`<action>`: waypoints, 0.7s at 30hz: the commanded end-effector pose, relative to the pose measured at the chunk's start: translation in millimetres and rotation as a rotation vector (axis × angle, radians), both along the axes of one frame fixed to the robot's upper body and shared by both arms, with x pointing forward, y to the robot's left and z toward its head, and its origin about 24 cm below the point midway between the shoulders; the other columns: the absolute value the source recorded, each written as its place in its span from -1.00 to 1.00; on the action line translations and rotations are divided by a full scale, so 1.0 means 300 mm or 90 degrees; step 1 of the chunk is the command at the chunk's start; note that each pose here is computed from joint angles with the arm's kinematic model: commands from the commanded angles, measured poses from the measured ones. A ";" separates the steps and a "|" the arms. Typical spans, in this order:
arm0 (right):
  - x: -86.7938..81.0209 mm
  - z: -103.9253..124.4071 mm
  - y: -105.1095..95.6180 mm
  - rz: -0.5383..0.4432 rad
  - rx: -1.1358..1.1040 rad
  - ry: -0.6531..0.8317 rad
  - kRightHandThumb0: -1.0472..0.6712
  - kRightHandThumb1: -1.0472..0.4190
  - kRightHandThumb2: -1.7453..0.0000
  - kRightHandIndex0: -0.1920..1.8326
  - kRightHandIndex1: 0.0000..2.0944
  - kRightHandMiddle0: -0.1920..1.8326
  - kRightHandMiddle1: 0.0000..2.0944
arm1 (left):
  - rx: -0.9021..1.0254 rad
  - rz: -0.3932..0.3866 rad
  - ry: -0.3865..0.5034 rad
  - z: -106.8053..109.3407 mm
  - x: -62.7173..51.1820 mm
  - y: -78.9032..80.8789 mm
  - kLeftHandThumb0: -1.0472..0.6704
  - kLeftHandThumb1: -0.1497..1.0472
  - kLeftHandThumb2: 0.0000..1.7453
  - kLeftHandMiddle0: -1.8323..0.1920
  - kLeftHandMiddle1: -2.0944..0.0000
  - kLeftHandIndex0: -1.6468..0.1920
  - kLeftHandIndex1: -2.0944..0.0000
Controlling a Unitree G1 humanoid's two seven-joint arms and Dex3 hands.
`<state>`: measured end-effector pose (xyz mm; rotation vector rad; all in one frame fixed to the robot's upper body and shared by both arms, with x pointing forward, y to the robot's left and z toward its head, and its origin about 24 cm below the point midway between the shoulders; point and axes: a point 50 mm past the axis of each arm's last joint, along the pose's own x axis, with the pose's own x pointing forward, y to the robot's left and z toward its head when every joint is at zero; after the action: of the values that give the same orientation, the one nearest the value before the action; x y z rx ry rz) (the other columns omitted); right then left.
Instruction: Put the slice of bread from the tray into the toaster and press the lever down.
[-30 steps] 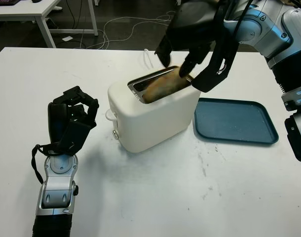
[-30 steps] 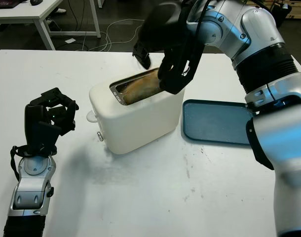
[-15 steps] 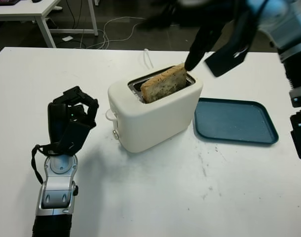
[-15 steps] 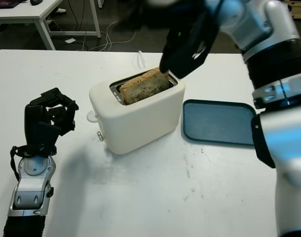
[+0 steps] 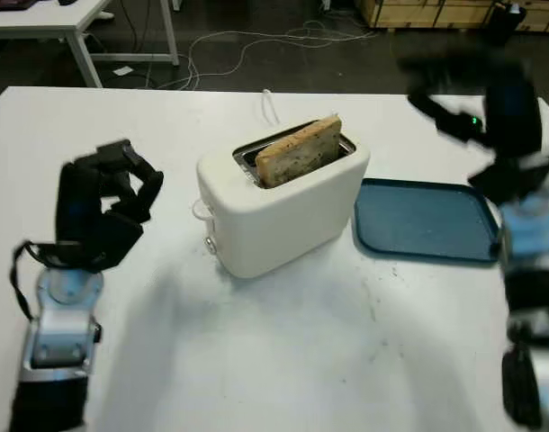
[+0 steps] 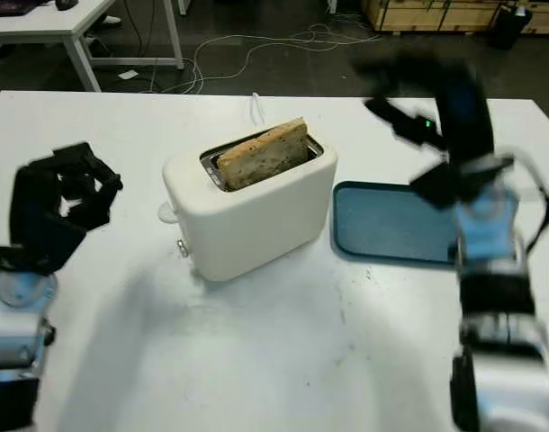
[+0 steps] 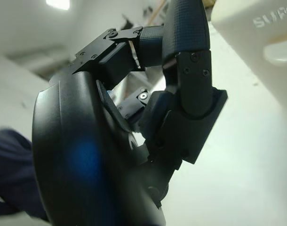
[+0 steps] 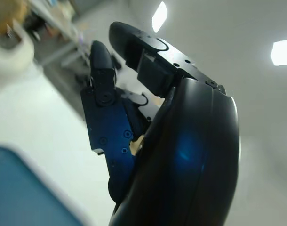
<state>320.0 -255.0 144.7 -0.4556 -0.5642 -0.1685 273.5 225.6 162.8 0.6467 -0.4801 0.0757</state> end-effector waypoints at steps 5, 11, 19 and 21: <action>-0.052 -0.134 -0.030 -0.056 0.119 0.055 -0.39 -0.83 0.73 0.19 -0.04 0.45 -0.89 | 0.130 -0.061 0.002 0.044 0.008 0.039 -0.75 0.79 -0.72 -0.24 -0.59 -0.38 0.32; -0.059 -0.165 -0.029 -0.069 0.144 0.087 -0.53 -0.83 0.76 0.25 -0.08 0.51 -0.90 | 0.254 -0.133 0.056 0.100 0.019 0.047 -0.69 0.79 -0.89 -0.24 -0.36 -0.44 0.80; -0.052 -0.161 -0.036 -0.070 0.134 0.087 -0.58 -0.83 0.78 0.29 -0.13 0.53 -0.94 | 0.346 -0.196 0.088 0.085 0.046 0.042 -0.76 0.79 -0.90 -0.24 -0.45 -0.41 0.93; -0.051 -0.160 -0.035 -0.071 0.132 0.086 -0.58 -0.83 0.78 0.29 -0.14 0.53 -0.95 | 0.360 -0.209 0.095 0.074 0.050 0.037 -0.77 0.79 -0.88 -0.25 -0.44 -0.38 0.95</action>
<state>302.9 -264.0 94.5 -0.3026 -0.3791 -0.2853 287.2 237.8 181.7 1.0642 -0.4512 -0.4058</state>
